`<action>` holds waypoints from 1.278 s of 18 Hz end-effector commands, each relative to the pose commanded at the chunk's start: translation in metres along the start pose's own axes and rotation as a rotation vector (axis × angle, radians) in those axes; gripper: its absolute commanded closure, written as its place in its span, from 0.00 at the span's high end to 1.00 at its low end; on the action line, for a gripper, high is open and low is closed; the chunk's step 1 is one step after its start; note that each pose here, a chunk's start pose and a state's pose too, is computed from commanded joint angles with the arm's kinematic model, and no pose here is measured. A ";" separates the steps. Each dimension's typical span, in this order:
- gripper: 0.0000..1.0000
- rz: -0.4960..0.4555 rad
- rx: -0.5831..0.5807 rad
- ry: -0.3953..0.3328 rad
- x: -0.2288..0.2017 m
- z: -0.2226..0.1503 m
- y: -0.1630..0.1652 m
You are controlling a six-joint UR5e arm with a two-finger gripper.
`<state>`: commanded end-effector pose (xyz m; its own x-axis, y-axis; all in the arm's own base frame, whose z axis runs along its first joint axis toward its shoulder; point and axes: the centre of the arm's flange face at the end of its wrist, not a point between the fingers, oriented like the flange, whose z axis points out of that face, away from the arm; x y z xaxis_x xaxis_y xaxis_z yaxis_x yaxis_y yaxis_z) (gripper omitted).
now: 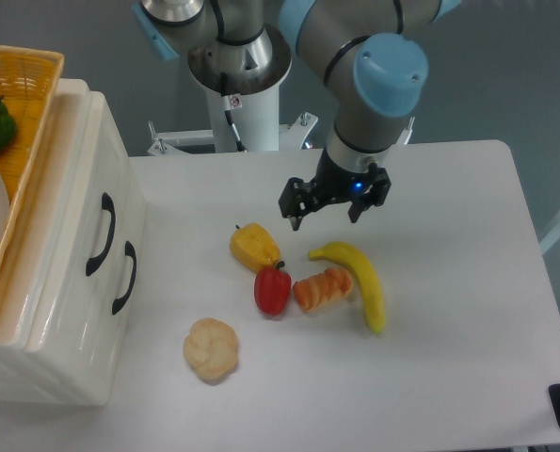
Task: Slide open the top white drawer
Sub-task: 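Move the gripper across the table toward the upper drawer's black handle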
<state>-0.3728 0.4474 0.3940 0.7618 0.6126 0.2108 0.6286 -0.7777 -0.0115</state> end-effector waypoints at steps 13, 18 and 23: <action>1.00 0.193 -0.021 0.011 0.119 0.008 0.006; 1.00 0.221 -0.002 0.002 0.139 0.000 0.012; 1.00 0.246 0.001 -0.026 0.151 -0.003 0.016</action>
<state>-0.2482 0.5268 0.4280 0.8956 0.4083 0.1765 0.4239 -0.9037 -0.0600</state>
